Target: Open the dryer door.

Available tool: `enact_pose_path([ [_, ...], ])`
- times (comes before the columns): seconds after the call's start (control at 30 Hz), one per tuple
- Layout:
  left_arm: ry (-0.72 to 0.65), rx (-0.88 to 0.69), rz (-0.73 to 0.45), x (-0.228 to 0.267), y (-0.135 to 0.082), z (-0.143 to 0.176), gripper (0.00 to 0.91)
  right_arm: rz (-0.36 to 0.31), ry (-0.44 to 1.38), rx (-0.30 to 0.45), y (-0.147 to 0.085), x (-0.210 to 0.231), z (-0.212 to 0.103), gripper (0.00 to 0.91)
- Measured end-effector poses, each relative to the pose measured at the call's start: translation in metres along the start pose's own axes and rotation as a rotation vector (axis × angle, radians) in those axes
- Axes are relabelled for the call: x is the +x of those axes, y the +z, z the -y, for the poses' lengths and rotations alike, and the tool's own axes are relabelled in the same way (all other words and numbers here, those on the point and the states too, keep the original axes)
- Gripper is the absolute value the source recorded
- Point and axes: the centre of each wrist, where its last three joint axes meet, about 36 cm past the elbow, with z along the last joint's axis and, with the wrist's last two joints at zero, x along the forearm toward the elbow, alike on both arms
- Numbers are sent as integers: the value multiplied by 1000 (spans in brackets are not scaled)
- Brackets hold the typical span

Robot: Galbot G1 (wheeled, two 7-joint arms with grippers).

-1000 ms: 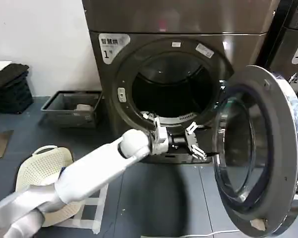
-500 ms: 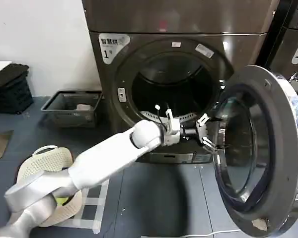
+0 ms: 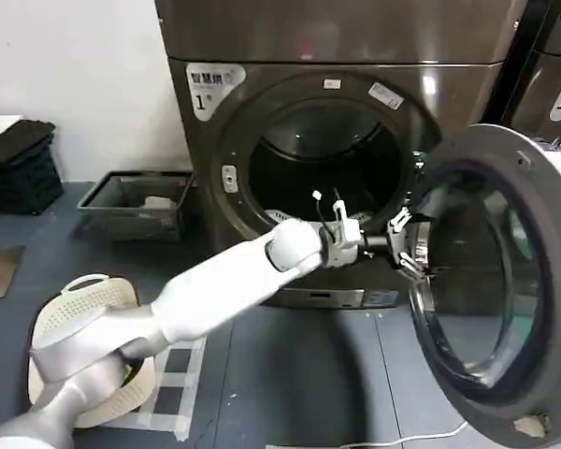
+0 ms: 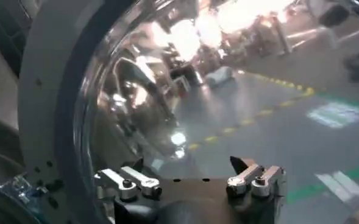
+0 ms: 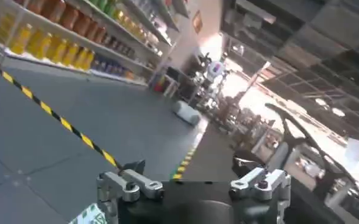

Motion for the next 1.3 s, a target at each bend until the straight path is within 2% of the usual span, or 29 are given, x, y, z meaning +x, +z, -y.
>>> enact_pose_path([
  [0.2, -5, -19, 27, -19, -2, 3, 907, -37, 68, -6, 7, 4, 8, 907],
  [0.43, -12, -36, 52, -42, -3, 8, 907, -151, 231, -11, 17, 7, 21, 907],
  [0.53, -15, -46, 60, -50, 0, 12, 907, -212, 300, 11, 18, 7, 25, 907],
  [0.67, -24, -48, 69, -59, 3, 16, 907, -256, 346, 36, 16, 8, 31, 907],
  [1.07, -50, -30, 88, -91, 10, 28, 907, -246, 363, 42, 8, 17, 40, 907],
  [1.3, -61, -19, 67, -88, 17, 23, 907, -227, 349, 37, 1, 19, 37, 907],
])
